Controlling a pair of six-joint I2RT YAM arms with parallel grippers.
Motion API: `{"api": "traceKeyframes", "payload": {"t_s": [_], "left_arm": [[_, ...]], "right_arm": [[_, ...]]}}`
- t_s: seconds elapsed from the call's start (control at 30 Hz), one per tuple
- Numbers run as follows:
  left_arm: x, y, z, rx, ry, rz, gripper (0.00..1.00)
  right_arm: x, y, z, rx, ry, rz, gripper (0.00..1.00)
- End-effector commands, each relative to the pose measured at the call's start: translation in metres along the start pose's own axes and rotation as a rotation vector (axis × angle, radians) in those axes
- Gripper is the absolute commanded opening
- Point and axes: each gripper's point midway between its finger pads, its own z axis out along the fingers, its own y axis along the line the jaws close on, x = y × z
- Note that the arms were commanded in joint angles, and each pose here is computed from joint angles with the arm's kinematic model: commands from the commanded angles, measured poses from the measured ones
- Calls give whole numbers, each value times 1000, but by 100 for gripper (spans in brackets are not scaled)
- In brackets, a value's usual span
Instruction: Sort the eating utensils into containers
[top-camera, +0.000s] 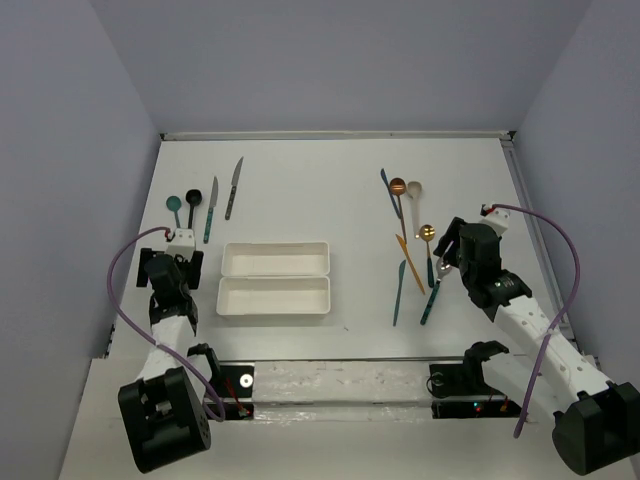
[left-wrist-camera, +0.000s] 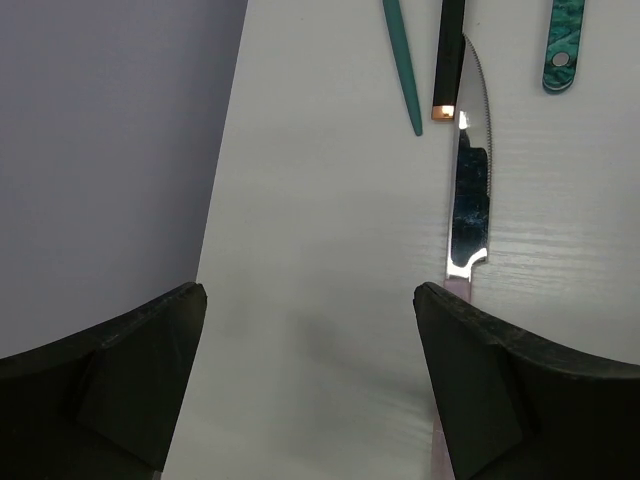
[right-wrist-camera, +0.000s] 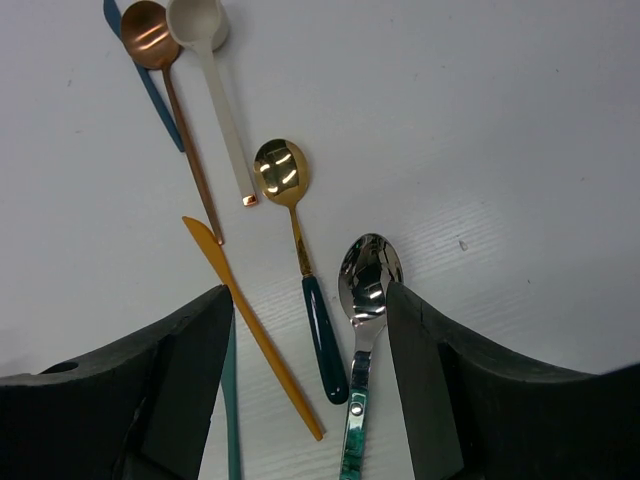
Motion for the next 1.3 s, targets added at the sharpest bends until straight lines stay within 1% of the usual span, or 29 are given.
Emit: {"api": "traceKeyframes", "payload": {"t_s": [0.0,0.07,0.17,0.23,0.27,0.3,0.33,0.37,0.4,0.43,0.47,0.5,0.53,0.57,0.63,0.67,0.7,0.77,0.8,0.87,0.97,1.03,1.07,1.23,1.27], "left_arm": [[-15,11,-4,-51,-84,-9,99],[-17,10,-7,-45,-104,-1,99],[-19,13,-10,-57,-125,66,99],[-28,20,-14,-70,-138,88,99],[-47,25,-14,-58,-159,73,99],[-53,24,-13,-28,-149,68,99],[-50,17,-13,29,-100,68,98],[-72,16,-8,85,-115,43,97],[-77,15,-3,108,-96,32,95],[-77,14,0,135,-52,16,95],[-91,19,13,146,-17,-14,91],[-84,15,18,179,48,-24,89],[-106,20,22,200,34,-40,87],[-99,9,34,257,90,-49,83],[-102,-1,41,323,115,-62,79],[-113,-2,46,347,93,-69,77],[-105,-8,56,364,128,-74,76],[-111,-7,68,369,133,-87,75],[-101,-12,78,387,168,-93,75],[-100,-17,91,408,185,-119,74],[-108,-21,124,430,217,-157,69],[-109,-25,133,444,227,-176,69],[-117,-24,138,444,215,-194,68],[-111,-35,159,464,237,-227,66],[-112,-33,163,451,238,-229,64]], "right_arm": [[-16,3,1,-3,-62,20,69],[-16,3,1,-4,-63,20,69],[-15,3,1,-4,-60,19,69],[-16,4,1,-6,-60,18,69],[-15,3,1,-5,-59,16,69],[-15,4,1,-6,-59,16,69],[-15,4,1,-10,-58,15,69],[-15,5,1,-13,-58,14,69],[-14,5,2,-16,-55,13,69],[-14,6,1,-18,-54,12,69],[-15,7,2,-21,-54,11,69],[-15,8,2,-26,-53,10,69],[-14,8,2,-27,-50,6,69],[-14,9,3,-29,-46,3,69],[-12,10,5,-31,-37,-5,69],[-12,11,6,-29,-35,-8,68],[-11,12,8,-29,-25,-14,68],[-10,13,10,-25,-15,-22,68],[-10,13,11,-26,-13,-24,68],[-8,15,14,-23,2,-31,68],[-5,16,16,-18,23,-30,66],[-3,16,17,-14,33,-29,66],[-2,16,18,-13,39,-28,66],[-3,15,16,-6,35,-19,65],[-3,14,16,-5,34,-21,65]]}}
